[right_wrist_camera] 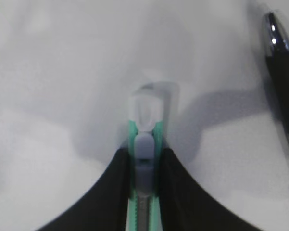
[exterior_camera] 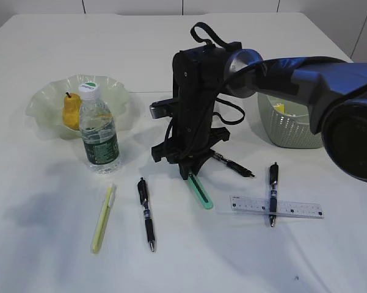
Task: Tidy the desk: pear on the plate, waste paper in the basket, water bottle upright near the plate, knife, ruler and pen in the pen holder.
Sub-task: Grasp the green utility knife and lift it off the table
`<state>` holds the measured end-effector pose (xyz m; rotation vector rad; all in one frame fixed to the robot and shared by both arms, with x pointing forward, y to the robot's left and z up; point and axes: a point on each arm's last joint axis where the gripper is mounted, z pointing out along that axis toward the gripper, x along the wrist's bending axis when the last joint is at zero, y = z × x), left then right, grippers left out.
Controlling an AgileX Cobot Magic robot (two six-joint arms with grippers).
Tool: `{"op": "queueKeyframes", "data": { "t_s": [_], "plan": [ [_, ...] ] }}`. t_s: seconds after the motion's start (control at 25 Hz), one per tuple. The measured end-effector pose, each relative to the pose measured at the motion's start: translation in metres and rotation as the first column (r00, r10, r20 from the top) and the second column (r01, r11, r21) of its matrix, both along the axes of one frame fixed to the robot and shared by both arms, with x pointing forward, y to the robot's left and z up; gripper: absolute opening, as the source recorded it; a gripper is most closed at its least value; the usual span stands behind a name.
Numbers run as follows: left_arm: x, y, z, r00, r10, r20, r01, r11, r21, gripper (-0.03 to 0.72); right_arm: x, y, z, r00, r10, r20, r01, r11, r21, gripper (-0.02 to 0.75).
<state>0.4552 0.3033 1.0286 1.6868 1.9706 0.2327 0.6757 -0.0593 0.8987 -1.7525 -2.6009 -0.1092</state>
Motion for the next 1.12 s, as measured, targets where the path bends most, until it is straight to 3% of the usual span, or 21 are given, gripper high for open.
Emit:
{"op": "queueKeyframes", "data": {
  "t_s": [0.36, 0.76, 1.12],
  "plan": [
    [0.0, 0.0, 0.0, 1.0, 0.0, 0.0, 0.0, 1.0, 0.0, 0.437, -0.001, 0.001, 0.007, 1.0, 0.005, 0.006, -0.005, 1.0, 0.019, 0.117],
    [0.0, 0.0, 0.0, 1.0, -0.001, -0.004, 0.001, 1.0, -0.001, 0.437, -0.013, -0.005, 0.076, 0.995, 0.011, 0.097, -0.021, 0.995, 0.096, 0.115],
    [-0.001, 0.0, 0.0, 1.0, -0.005, -0.012, 0.005, 1.0, -0.003, 0.436, -0.044, -0.038, 0.104, 0.998, 0.009, 0.065, -0.014, 0.997, 0.075, 0.115]
  ]
}}
